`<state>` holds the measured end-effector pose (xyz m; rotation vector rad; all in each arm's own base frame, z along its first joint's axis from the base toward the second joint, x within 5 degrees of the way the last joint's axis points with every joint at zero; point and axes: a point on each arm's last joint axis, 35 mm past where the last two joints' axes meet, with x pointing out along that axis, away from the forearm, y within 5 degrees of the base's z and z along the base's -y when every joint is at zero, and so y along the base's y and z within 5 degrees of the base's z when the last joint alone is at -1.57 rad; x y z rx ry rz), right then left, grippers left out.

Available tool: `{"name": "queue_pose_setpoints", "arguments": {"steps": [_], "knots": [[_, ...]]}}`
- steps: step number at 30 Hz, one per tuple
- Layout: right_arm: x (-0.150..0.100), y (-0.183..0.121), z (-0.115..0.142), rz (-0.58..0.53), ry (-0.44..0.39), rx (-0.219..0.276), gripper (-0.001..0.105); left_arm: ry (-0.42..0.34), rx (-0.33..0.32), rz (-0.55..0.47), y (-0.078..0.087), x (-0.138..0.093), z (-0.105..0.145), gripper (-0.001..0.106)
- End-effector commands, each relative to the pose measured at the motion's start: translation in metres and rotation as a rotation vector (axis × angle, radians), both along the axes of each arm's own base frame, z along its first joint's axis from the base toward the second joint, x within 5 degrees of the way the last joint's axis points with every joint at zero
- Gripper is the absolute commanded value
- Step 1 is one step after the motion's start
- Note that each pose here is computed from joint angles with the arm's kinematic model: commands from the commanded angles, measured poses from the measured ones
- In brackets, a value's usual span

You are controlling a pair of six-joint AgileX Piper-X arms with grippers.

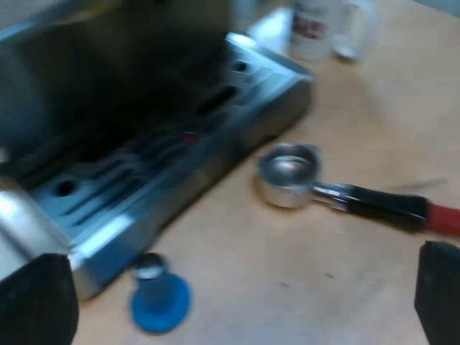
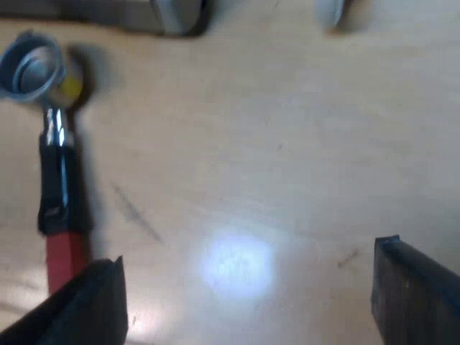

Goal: Put the handle in the coffee machine

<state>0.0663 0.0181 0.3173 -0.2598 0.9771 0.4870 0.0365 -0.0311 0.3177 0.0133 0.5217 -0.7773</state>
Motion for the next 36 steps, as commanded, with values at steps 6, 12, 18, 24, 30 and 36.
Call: {"name": "queue_pose_setpoints", "arguments": {"steps": [6, 12, 18, 24, 30, 36], "knots": [[0.016, 0.015, -0.004, 0.068, 0.183, 0.002, 0.071, 0.086, 0.008, -0.226, -0.018, 0.007, -0.001, 0.097], [0.027, 0.026, -0.010, 0.059, 0.220, -0.058, 0.071, 0.134, 0.045, -0.325, -0.030, 0.010, -0.006, 0.095], [0.038, 0.045, -0.014, 0.099, 0.218, -0.056, 0.071, 0.163, 0.068, -0.370, -0.036, 0.012, -0.008, 0.069], [0.048, 0.066, -0.020, 0.127, 0.176, -0.120, 0.071, 0.182, 0.081, -0.369, -0.039, 0.015, -0.010, 0.061], [0.053, 0.080, -0.029, 0.176, 0.202, -0.157, 0.071, 0.162, 0.069, -0.370, -0.041, 0.016, -0.008, 0.061], [0.057, 0.093, -0.040, 0.192, 0.263, -0.194, 0.071, 0.109, 0.038, -0.375, -0.044, 0.019, -0.004, 0.061]]}}
